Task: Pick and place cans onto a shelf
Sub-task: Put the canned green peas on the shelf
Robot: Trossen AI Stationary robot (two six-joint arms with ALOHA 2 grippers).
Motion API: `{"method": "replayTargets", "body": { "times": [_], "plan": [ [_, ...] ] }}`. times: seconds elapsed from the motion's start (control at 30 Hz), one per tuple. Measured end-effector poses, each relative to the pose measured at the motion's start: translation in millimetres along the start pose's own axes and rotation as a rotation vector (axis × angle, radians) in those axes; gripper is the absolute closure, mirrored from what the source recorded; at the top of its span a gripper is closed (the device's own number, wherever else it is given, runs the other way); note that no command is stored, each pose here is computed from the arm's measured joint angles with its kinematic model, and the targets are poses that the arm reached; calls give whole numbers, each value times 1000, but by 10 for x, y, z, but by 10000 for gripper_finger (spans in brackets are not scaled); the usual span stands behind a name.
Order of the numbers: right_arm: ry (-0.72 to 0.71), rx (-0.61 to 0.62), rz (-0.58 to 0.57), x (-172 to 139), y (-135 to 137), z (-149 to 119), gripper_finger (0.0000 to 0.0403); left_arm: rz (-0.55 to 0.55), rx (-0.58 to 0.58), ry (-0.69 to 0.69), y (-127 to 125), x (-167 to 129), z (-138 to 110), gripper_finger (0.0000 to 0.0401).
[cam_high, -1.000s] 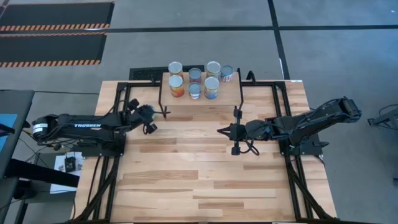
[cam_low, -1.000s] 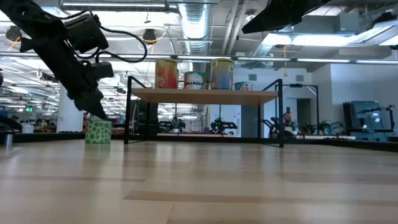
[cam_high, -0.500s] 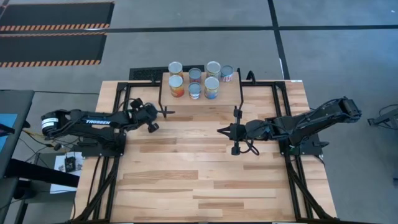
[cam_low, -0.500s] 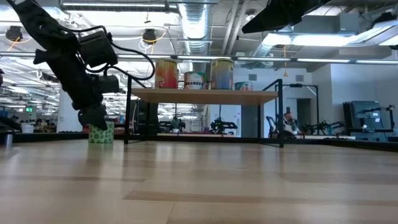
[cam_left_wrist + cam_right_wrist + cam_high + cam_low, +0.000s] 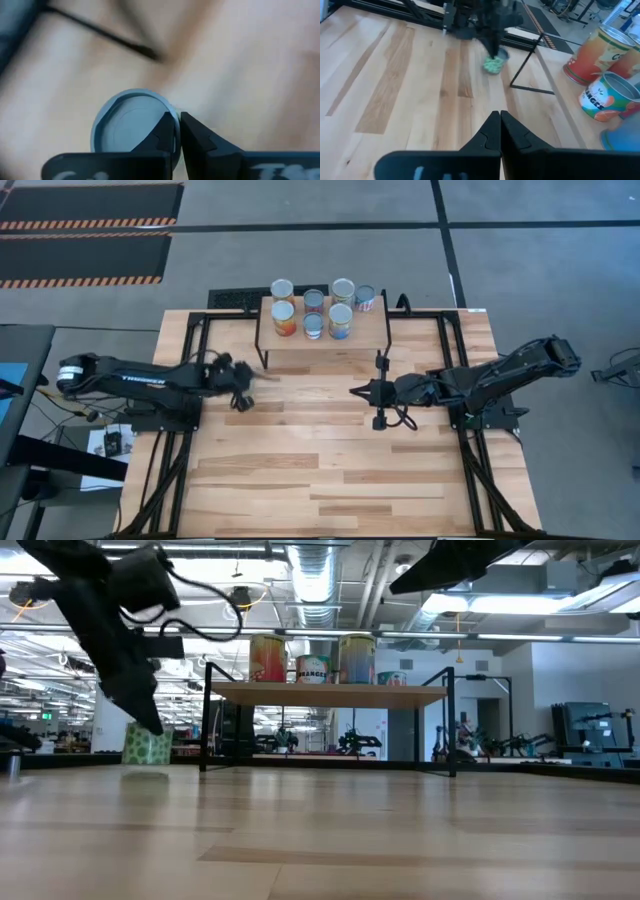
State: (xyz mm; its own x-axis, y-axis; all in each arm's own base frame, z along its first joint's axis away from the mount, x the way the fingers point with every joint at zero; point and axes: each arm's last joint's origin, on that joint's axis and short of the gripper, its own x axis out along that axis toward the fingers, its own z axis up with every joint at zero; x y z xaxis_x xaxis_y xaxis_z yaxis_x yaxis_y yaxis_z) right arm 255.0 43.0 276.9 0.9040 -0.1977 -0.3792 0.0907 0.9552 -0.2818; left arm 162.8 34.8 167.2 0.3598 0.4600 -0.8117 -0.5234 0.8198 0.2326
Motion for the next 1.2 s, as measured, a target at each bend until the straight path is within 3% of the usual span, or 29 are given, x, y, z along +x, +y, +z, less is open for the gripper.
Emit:
{"method": "replayTargets", "body": {
  "times": [0.1, 0.3, 0.43, 0.6, 0.83, 1.0, 1.2],
  "plan": [
    [-4, -9, 19, -19, 51, 5, 392, -168, 44, -51, -252, -115, -28, 398],
    [39, 8, 96, -104, 248, -34, 394, -434, 96, -343, -815, -305, 105, 399],
    [35, 54, 137, -134, 382, -125, 398, -383, 145, -372, -1036, -189, 285, 399],
    [36, 80, 146, -178, 530, -259, 398, -313, 247, -360, -1308, 11, 690, 399],
    [56, 97, 115, -212, 601, -352, 398, -338, 342, -337, -1496, 311, 1167, 399],
    [56, 107, 119, -217, 610, -351, 398, -342, 366, -315, -1517, 468, 1344, 399],
    [66, 159, 97, -169, 573, -361, 398, -377, 387, -292, -1526, 549, 1365, 382]
  ]
}}
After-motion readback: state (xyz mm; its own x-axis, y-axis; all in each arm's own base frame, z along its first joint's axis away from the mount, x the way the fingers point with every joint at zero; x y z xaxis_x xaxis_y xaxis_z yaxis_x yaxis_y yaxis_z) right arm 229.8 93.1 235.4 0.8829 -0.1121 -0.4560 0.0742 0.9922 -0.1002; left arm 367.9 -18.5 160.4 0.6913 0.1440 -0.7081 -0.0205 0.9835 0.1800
